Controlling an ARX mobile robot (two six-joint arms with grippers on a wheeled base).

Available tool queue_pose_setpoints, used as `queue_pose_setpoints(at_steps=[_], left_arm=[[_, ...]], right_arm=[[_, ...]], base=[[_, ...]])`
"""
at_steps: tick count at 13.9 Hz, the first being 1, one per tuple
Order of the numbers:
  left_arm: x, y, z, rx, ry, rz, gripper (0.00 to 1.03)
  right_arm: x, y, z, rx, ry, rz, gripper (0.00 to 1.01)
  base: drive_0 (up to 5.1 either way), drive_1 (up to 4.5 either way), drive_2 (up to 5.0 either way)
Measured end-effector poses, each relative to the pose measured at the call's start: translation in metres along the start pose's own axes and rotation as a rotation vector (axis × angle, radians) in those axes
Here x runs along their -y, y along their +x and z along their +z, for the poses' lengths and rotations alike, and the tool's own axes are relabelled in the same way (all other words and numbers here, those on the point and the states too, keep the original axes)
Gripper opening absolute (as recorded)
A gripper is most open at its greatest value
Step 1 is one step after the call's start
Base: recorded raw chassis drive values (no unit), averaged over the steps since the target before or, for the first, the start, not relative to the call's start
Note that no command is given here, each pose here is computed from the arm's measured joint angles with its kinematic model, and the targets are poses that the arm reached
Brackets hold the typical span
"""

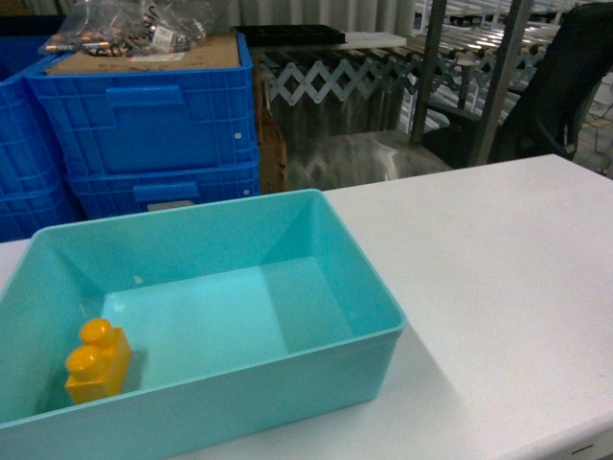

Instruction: Pick red block from blue box to shelf

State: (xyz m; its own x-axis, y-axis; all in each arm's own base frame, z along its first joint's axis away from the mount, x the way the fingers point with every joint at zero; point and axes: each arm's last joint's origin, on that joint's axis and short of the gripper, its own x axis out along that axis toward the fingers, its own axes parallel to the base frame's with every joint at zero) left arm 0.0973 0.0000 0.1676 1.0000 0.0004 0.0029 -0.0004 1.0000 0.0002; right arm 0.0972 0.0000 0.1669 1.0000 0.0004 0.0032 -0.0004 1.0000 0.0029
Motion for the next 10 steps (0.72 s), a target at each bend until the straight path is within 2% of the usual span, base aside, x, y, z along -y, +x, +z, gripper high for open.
queue_pose_setpoints(at_steps=[10], left_arm=[[0.0000, 0.0000, 0.0000, 0.000, 0.000, 0.000, 0.98]], right_arm=[[0.0000, 0.0000, 0.0000, 0.000, 0.000, 0.000, 0.39]], base=[[-1.6, -1.58, -1.6]])
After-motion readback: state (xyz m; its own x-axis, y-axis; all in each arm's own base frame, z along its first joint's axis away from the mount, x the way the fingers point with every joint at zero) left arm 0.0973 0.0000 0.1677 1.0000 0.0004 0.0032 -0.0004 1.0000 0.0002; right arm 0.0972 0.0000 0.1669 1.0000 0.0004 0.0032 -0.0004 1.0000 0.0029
